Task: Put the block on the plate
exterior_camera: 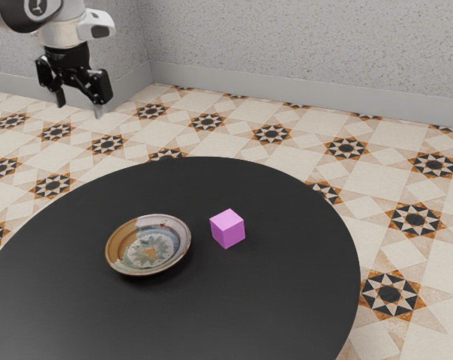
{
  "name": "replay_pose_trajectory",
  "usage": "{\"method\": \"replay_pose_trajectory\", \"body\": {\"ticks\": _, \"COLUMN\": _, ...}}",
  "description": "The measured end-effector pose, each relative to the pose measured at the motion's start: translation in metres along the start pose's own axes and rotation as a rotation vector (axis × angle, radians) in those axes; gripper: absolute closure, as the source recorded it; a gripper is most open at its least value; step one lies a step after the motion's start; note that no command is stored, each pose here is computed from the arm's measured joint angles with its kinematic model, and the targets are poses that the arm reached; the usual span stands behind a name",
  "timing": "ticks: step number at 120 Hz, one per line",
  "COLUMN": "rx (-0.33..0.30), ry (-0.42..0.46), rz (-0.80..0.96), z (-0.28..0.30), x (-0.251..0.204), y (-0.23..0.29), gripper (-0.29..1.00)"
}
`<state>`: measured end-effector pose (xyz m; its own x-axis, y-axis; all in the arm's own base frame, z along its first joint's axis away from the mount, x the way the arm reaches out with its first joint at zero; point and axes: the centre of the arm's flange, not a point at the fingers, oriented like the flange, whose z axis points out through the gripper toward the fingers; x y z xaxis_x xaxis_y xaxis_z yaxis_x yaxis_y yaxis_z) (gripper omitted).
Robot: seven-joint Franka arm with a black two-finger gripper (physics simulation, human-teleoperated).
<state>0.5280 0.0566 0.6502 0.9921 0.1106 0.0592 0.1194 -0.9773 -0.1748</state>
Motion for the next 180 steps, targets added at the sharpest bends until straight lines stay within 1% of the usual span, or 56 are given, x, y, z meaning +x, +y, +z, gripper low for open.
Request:
{"method": "replay_pose_trajectory", "body": {"ticks": 28, "rx": 0.006, "ry": -0.004, "rz": -0.016, "z": 0.003, "x": 0.001, "y": 0.001, "gripper": 0.00}}
{"method": "replay_pose_trajectory", "body": {"ticks": 40, "rx": 0.016, "ry": -0.071, "rz": -0.006, "z": 0.037, "x": 0.007, "y": 0.011, "gripper": 0.00}}
{"method": "replay_pose_trajectory", "body": {"ticks": 52, "rx": 0.030, "ry": -0.161, "rz": 0.011, "z": 0.091, "x": 0.012, "y": 0.026, "gripper": 0.00}}
{"method": "replay_pose_trajectory", "body": {"ticks": 62, "rx": 0.003, "ry": -0.197, "rz": 0.019, "z": 0.126, "x": 0.021, "y": 0.040, "gripper": 0.00}}
{"method": "replay_pose_trajectory", "body": {"ticks": 68, "rx": -0.010, "ry": -0.192, "rz": 0.037, "z": 0.140, "x": 0.028, "y": 0.049, "gripper": 0.00}}
{"method": "replay_pose_trajectory", "body": {"ticks": 78, "rx": -0.060, "ry": -0.186, "rz": 0.092, "z": 0.163, "x": 0.041, "y": 0.076, "gripper": 0.00}}
{"method": "replay_pose_trajectory", "body": {"ticks": 97, "rx": -0.143, "ry": -0.157, "rz": 0.231, "z": 0.189, "x": 0.055, "y": 0.128, "gripper": 0.00}}
{"method": "replay_pose_trajectory", "body": {"ticks": 104, "rx": -0.173, "ry": -0.150, "rz": 0.268, "z": 0.199, "x": 0.061, "y": 0.140, "gripper": 0.00}}
{"method": "replay_pose_trajectory", "body": {"ticks": 112, "rx": -0.192, "ry": -0.151, "rz": 0.305, "z": 0.217, "x": 0.067, "y": 0.148, "gripper": 0.00}}
{"method": "replay_pose_trajectory", "body": {"ticks": 127, "rx": -0.206, "ry": -0.124, "rz": 0.380, "z": 0.247, "x": 0.090, "y": 0.165, "gripper": 0.00}}
{"method": "replay_pose_trajectory", "body": {"ticks": 147, "rx": -0.224, "ry": -0.092, "rz": 0.470, "z": 0.263, "x": 0.103, "y": 0.196, "gripper": 0.00}}
{"method": "replay_pose_trajectory", "body": {"ticks": 156, "rx": -0.224, "ry": -0.071, "rz": 0.493, "z": 0.267, "x": 0.114, "y": 0.203, "gripper": 0.00}}
{"method": "replay_pose_trajectory", "body": {"ticks": 180, "rx": -0.219, "ry": -0.056, "rz": 0.533, "z": 0.299, "x": 0.136, "y": 0.218, "gripper": 0.00}}
